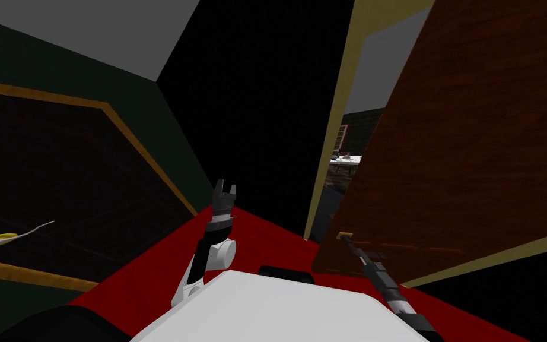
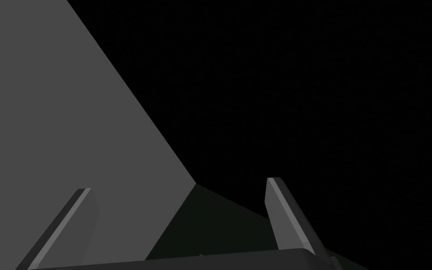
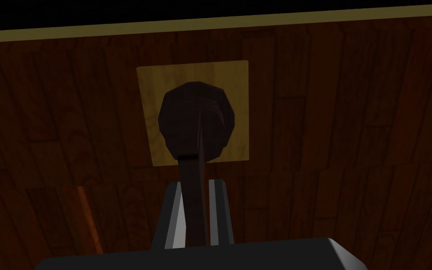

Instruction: Pull the door open

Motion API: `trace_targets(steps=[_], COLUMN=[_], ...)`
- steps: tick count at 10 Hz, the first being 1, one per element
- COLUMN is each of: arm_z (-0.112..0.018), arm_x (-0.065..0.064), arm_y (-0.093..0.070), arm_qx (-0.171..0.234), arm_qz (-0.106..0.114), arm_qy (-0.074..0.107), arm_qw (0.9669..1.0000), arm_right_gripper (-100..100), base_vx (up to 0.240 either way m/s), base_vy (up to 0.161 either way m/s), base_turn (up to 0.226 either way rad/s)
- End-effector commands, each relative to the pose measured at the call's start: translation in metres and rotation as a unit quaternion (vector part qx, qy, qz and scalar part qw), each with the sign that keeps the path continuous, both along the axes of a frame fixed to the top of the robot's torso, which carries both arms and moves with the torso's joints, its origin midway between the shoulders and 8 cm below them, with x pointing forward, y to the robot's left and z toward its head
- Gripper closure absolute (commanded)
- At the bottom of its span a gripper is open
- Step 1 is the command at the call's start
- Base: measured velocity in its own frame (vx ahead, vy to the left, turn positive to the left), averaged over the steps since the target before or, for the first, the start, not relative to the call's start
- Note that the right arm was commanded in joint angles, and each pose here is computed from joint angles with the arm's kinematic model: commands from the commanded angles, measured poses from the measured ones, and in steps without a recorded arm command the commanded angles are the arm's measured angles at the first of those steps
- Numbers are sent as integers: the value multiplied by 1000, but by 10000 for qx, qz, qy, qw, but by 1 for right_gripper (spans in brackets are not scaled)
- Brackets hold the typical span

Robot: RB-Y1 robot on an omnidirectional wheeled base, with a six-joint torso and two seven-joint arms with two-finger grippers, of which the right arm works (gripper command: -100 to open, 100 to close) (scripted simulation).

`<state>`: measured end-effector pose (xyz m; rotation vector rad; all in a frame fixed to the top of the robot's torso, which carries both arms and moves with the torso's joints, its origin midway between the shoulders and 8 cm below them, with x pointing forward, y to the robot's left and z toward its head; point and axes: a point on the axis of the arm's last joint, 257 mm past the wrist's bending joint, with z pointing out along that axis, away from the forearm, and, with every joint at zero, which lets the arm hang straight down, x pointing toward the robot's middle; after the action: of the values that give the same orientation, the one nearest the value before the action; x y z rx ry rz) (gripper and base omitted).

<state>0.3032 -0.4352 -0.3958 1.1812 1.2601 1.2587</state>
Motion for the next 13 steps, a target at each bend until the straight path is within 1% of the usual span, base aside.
trace_targets(steps=[1,2,3,4,5,7,9,11,12,13], arm_z=[2,3,3,2,-1,-1,-3,-3,-3,-4], arm_x=[-11,-20,-23,-20,-10,-8,7,21,21,36], arm_y=[-2,-3,-4,-2,5,7,14,22,22,32], arm_qx=[-11,-9,-8,-4,10,11,15,19,19,21], arm_qz=[28,67,81,77,107,111,139,168,168,204], arm_qy=[-15,-18,-18,-8,5,4,1,-2,-2,-5], arm_qw=[10000,10000,10000,10000,9999,9999,9999,9999,9999,9998], arm_right_gripper=[100,100,100,100,100,100,100,100,100,100], base_vx=[-142,-176,-157,-62,-138,-151,-142,-209,-127,-199], base_vy=[-55,-44,-62,-26,-39,-28,-42,-42,-33,-69], base_turn=[123,135,104,17,57,39,39,66,12,63])
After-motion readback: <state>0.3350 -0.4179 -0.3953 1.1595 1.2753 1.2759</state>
